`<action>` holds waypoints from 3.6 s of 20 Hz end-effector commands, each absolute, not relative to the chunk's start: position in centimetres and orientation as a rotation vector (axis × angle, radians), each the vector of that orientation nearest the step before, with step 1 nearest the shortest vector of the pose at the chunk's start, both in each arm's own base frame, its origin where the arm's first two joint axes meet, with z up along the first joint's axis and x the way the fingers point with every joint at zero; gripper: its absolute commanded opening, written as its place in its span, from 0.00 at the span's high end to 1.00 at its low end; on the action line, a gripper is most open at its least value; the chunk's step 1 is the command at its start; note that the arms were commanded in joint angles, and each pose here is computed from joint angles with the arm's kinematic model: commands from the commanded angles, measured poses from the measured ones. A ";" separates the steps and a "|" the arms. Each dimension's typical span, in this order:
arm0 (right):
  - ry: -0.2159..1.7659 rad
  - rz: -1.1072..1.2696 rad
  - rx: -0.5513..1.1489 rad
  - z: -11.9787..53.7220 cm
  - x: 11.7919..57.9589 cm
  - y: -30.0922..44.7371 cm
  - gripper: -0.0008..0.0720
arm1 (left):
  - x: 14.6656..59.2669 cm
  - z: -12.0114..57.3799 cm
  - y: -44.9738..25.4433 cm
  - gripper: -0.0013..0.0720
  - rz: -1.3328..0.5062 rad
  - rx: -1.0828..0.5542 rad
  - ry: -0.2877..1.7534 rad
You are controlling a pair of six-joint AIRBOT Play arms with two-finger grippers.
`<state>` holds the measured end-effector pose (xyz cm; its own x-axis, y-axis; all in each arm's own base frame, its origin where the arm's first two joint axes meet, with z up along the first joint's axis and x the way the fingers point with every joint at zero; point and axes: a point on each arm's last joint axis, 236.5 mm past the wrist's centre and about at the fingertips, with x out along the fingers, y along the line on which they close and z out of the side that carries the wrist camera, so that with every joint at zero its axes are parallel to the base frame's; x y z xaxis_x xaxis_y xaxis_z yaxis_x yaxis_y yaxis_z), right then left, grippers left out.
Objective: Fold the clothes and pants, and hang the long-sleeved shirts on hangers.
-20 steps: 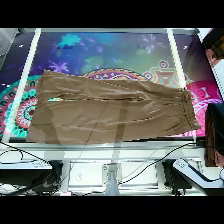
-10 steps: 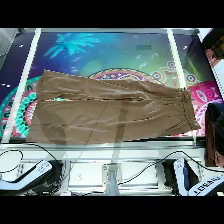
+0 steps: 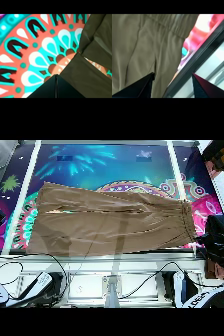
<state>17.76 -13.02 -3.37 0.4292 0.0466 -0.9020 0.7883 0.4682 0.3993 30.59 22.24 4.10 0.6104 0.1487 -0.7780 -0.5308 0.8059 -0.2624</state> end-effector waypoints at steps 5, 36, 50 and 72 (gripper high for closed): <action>0.820 -0.742 1.093 -7.8 18.6 -15.2 0.31 | 31.0 3.8 21.6 0.97 0.399 -0.552 0.806; 0.724 -0.628 1.155 -10.2 22.5 -16.2 0.94 | 22.2 -5.1 11.8 0.26 0.270 -0.802 1.278; 0.749 -0.587 1.177 -10.1 22.6 -15.1 0.94 | 15.4 -8.2 15.1 0.08 0.495 -0.803 1.406; 0.777 -0.511 1.170 -9.4 23.1 -13.9 0.94 | 17.7 -11.0 14.4 0.96 0.534 -0.952 1.210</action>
